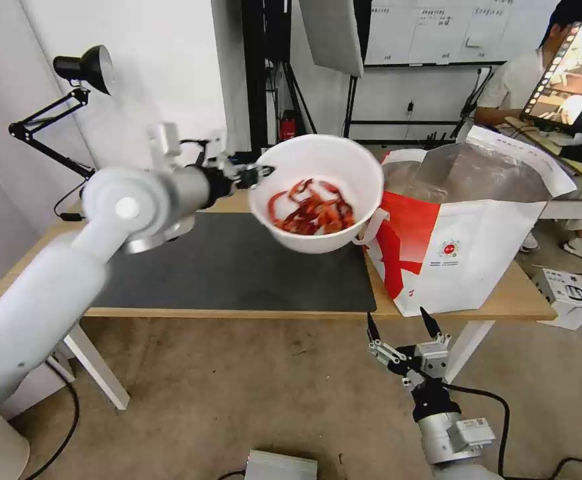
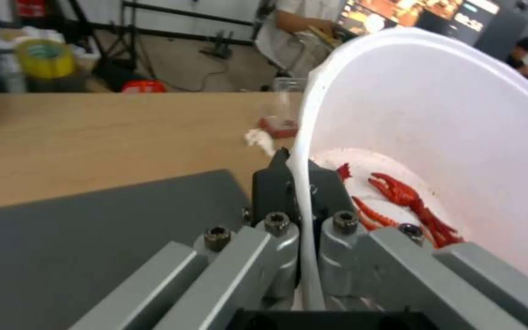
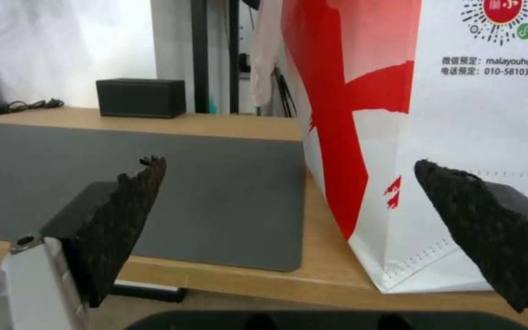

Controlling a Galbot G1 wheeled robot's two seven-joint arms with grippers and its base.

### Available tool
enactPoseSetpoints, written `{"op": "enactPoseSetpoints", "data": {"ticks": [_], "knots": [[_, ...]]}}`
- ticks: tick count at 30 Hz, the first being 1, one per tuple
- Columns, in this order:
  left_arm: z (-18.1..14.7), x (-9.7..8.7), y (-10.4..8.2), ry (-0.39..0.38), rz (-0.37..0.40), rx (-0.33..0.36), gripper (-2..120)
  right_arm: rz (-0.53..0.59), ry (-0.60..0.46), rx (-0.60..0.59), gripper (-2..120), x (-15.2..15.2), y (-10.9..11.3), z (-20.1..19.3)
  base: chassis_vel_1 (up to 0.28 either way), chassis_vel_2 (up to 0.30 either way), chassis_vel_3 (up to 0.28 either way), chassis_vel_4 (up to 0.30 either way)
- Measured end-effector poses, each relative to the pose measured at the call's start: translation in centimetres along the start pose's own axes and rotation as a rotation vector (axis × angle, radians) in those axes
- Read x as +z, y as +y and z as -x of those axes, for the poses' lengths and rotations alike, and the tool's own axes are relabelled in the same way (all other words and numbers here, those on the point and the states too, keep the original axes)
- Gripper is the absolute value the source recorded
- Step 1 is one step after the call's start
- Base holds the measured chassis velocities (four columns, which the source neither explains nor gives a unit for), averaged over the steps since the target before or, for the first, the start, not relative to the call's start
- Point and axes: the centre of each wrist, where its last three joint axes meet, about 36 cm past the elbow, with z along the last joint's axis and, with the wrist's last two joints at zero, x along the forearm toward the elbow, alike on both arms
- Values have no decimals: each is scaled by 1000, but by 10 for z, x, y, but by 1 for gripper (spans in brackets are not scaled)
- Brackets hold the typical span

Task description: Pick up the trash from the table and place it into the takeout bag.

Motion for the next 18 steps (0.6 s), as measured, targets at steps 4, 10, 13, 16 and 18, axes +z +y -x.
{"op": "enactPoseSetpoints", "data": {"ticks": [4,10,13,16,18], "knots": [[24,-16,-21,1,20,36,0,0,0,0,100,0,0,0,0,0,0,0],[50,-45,-47,-11,44,67,0,0,0,0,100,0,0,0,0,0,0,0],[59,-56,-58,-12,56,78,0,0,0,0,100,0,0,0,0,0,0,0],[73,-67,-70,-11,60,84,0,0,0,0,100,0,0,0,0,0,0,0],[82,-72,-79,-9,60,94,0,0,0,0,100,0,0,0,0,0,0,0]]}}
